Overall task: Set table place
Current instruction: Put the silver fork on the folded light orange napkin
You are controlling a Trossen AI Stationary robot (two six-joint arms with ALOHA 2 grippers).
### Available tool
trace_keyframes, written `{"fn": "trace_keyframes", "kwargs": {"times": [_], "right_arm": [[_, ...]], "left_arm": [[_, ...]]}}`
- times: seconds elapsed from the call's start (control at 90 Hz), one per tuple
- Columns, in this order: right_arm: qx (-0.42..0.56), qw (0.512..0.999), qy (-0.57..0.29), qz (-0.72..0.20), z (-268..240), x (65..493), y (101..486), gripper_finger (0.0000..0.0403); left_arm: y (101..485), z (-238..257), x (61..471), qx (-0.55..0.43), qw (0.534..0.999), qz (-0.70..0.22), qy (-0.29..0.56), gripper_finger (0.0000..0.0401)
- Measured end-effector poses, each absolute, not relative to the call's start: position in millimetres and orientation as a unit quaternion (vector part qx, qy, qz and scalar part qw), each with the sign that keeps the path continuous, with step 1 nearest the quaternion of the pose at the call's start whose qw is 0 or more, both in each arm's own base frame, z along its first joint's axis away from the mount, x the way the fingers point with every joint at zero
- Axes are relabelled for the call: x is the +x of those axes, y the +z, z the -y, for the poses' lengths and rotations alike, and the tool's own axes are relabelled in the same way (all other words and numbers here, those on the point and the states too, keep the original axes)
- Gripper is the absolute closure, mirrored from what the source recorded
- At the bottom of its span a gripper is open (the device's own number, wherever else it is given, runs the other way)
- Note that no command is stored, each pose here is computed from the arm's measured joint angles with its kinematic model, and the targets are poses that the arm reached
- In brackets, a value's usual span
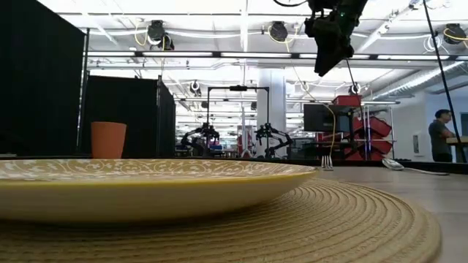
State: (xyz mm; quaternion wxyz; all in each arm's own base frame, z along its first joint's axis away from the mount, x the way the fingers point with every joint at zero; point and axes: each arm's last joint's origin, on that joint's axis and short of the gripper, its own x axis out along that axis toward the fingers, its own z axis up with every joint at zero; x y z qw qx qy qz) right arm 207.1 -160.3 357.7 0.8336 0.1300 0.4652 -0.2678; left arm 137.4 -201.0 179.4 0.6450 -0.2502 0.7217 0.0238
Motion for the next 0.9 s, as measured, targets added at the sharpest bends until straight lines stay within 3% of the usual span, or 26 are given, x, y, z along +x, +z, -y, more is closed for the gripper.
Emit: {"fn": "trace_keyframes", "kwargs": {"times": [0.156,0.233,0.411,0.633,0.9], "right_arm": [[0.129,0.835,-0.268,-0.463,160.6,207.4,358.0,0.0238],[0.129,0.834,-0.268,-0.464,160.4,207.3,357.9,0.0238],[0.134,0.828,-0.266,-0.476,159.0,205.4,356.4,0.0238],[0.145,0.827,-0.273,-0.471,159.3,205.7,356.5,0.0238],[0.138,0.831,-0.274,-0.465,160.3,206.8,357.4,0.0238]], "left_arm": [[202.5,184.9,141.5,-0.253,0.645,-0.721,0.019,0.0265],[217.4,172.7,146.7,-0.254,0.669,-0.699,0.012,0.0265],[253.5,137.2,161.2,-0.234,0.787,-0.571,0.014,0.0265],[282.4,94.8,186.6,-0.1,0.923,-0.346,0.135,0.0265],[302.7,24.7,248.6,-0.03,0.951,-0.194,0.241,0.0265]]}}
